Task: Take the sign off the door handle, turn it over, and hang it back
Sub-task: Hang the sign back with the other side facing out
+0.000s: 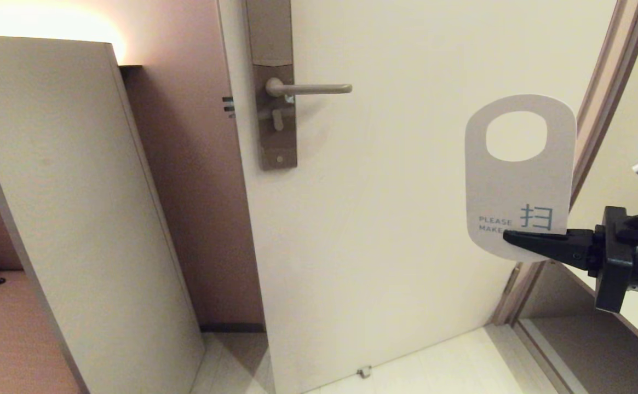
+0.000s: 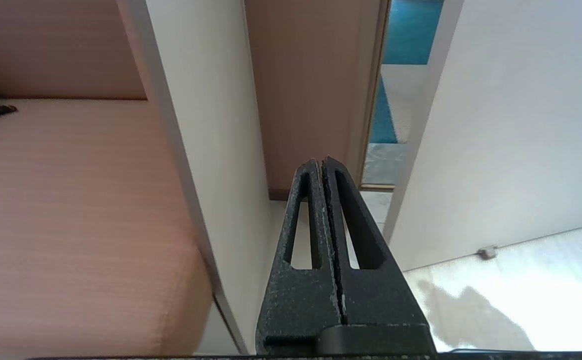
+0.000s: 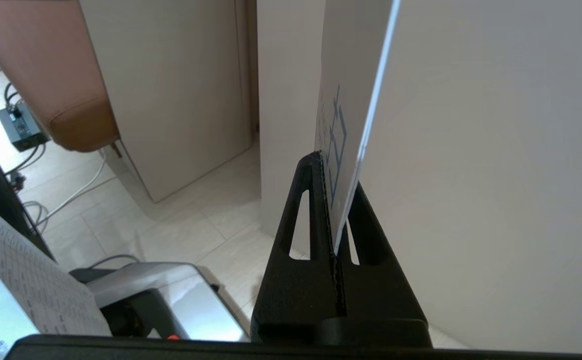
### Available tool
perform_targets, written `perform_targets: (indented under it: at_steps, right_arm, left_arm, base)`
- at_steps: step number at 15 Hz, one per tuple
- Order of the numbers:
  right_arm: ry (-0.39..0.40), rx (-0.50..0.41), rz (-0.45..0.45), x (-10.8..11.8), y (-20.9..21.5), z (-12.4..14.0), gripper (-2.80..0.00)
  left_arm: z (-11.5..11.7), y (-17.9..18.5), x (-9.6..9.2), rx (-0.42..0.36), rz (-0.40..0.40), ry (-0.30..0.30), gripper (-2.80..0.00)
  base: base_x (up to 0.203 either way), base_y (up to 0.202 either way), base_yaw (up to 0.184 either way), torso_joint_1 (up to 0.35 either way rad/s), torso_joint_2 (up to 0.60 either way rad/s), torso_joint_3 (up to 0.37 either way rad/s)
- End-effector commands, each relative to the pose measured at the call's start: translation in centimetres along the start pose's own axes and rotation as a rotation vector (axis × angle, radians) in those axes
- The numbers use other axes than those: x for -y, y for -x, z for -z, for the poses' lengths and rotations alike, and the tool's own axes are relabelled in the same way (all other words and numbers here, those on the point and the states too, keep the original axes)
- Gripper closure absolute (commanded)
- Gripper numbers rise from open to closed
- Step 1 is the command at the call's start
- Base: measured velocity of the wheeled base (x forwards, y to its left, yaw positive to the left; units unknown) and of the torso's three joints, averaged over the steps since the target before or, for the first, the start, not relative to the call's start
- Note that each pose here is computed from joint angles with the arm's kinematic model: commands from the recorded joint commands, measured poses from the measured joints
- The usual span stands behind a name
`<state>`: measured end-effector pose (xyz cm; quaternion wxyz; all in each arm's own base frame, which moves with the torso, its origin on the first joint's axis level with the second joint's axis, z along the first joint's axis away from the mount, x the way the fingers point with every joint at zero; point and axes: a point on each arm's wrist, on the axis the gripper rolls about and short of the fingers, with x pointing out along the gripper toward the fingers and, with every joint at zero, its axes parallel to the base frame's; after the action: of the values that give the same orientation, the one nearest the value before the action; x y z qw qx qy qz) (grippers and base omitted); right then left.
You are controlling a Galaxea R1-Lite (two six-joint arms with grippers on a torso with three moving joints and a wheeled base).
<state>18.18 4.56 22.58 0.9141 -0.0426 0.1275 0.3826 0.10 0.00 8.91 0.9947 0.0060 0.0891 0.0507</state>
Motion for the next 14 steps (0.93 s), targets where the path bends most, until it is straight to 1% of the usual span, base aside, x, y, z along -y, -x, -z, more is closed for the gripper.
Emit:
perform_targets:
  at_steps: [1, 3, 6, 8, 9, 11, 12, 14]
  right_arm:
    - [0.005, 0.007, 0.001, 0.0, 0.1, -0.2, 0.0]
    - [0.006, 0.009, 0.001, 0.1, 0.1, -0.3, 0.0]
    - [0.011, 0.015, 0.003, 0.0, 0.1, -0.4, 0.0]
    - [0.014, 0.02, 0.003, 0.0, 0.2, -0.6, 0.0]
    - [0.016, 0.021, 0.002, 0.0, 0.2, -0.6, 0.0]
    - [0.016, 0.02, 0.0, 0.0, 0.1, -0.6, 0.0]
    - [0.015, 0.019, 0.0, 0.0, 0.1, -0.6, 0.0]
    - [0.017, 0.02, 0.0, 0.0, 0.1, -0.6, 0.0]
  left_arm:
    - [0.0, 0.0, 0.0, -0.006, 0.017, 0.005, 0.0]
    - [0.0, 0.0, 0.1, -0.01, 0.041, 0.005, 0.0]
    - [0.1, 0.0, 0.1, -0.008, 0.05, 0.001, 0.0]
    - [0.1, 0.0, 0.1, -0.008, 0.073, -0.014, 0.0]
    - [0.1, 0.0, 0.1, -0.004, 0.097, -0.019, 0.0]
    - [0.2, 0.6, 0.1, 0.062, 0.195, -0.031, 0.0]
    - [0.2, 0.7, 0.1, 0.077, 0.198, -0.02, 0.0]
    - [0.4, 1.4, 0.0, 0.158, 0.185, 0.031, 0.0]
  base:
    - [0.0, 0.0, 0.0, 0.0, 0.0, 0.0]
    - [0.0, 0.0, 0.0, 0.0, 0.0, 0.0]
    - [0.0, 0.0, 0.0, 0.0, 0.0, 0.0]
    - [0.0, 0.0, 0.0, 0.0, 0.0, 0.0]
    - [0.0, 0.0, 0.0, 0.0, 0.0, 0.0]
    - [0.0, 0.0, 0.0, 0.0, 0.0, 0.0]
    - [0.0, 0.0, 0.0, 0.0, 0.0, 0.0]
    - [0.0, 0.0, 0.0, 0.0, 0.0, 0.0]
